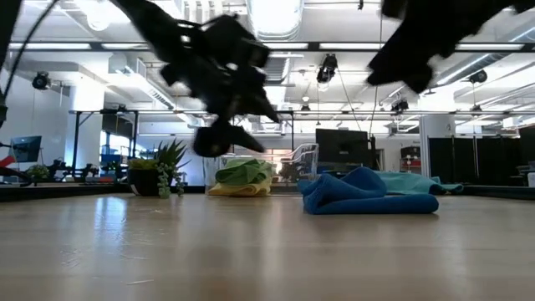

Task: Fold microfiber towels
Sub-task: Fold the bottom blue towel

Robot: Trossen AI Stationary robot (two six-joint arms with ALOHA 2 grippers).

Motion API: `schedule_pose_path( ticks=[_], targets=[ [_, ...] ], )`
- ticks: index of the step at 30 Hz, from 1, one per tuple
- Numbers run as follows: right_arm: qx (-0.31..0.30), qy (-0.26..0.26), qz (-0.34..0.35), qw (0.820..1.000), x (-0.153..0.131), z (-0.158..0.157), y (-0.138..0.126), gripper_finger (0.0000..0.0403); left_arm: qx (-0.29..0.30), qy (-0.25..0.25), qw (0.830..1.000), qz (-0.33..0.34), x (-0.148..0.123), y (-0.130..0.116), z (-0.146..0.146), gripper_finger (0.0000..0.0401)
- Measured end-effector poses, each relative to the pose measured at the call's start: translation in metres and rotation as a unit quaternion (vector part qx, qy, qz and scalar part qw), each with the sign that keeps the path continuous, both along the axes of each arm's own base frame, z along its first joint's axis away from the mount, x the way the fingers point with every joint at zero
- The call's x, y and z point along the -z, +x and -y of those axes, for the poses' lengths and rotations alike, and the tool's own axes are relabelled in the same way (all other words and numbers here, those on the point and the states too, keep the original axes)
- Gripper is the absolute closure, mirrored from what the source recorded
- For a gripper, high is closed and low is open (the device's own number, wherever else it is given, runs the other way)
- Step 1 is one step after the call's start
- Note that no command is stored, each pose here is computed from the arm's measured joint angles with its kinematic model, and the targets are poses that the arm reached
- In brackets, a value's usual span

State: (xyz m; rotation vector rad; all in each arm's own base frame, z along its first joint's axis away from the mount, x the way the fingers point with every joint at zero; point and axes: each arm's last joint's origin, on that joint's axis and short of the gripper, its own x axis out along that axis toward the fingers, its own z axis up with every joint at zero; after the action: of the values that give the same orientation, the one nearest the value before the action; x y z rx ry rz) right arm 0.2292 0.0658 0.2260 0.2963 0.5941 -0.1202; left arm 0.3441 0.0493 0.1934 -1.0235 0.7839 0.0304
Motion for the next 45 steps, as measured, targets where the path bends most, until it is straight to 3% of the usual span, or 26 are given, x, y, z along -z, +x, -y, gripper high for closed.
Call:
schedule_pose_path(
  ticks=[4, 8, 13, 17, 20, 25, 30, 34, 39, 45],
  targets=[
    [-0.054, -0.014, -0.043, 0.998, 0.006, 0.039, 0.028, 0.0278, 0.011, 0.006, 1.0, 0.009, -0.005, -0.043, 0.018, 0.0189],
    [-0.167, -0.034, -0.067, 0.983, 0.013, 0.072, 0.061, 0.0278, 0.016, 0.017, 0.999, 0.029, -0.011, -0.08, 0.037, 0.0189],
    [-0.276, -0.099, -0.146, 0.945, 0.023, 0.09, 0.103, 0.0278, 0.009, 0.037, 0.998, 0.054, -0.012, -0.113, 0.051, 0.0189],
    [-0.331, -0.107, -0.228, 0.909, 0.036, 0.097, 0.13, 0.0278, -0.003, 0.033, 0.997, 0.064, -0.011, -0.13, 0.054, 0.0189],
    [-0.332, -0.118, -0.279, 0.893, 0.047, 0.101, 0.148, 0.0278, -0.013, 0.031, 0.997, 0.063, -0.006, -0.138, 0.054, 0.0189],
    [-0.325, -0.119, -0.295, 0.891, 0.051, 0.11, 0.171, 0.0278, -0.015, 0.027, 0.998, 0.056, -0.001, -0.144, 0.054, 0.0189],
    [-0.331, -0.105, -0.319, 0.882, 0.057, 0.111, 0.175, 0.0287, -0.01, 0.024, 0.998, 0.055, 0.002, -0.147, 0.055, 0.0189],
    [-0.34, -0.087, -0.339, 0.873, 0.062, 0.109, 0.171, 0.0322, -0.004, 0.023, 0.998, 0.053, 0.004, -0.147, 0.055, 0.0189],
    [-0.34, -0.076, -0.336, 0.875, 0.06, 0.107, 0.17, 0.0382, -0.001, 0.024, 0.998, 0.051, 0.006, -0.148, 0.056, 0.0189],
    [-0.315, -0.067, -0.327, 0.888, 0.042, 0.107, 0.167, 0.0394, 0.0, 0.024, 0.998, 0.051, 0.007, -0.149, 0.056, 0.0189]
  ],
)
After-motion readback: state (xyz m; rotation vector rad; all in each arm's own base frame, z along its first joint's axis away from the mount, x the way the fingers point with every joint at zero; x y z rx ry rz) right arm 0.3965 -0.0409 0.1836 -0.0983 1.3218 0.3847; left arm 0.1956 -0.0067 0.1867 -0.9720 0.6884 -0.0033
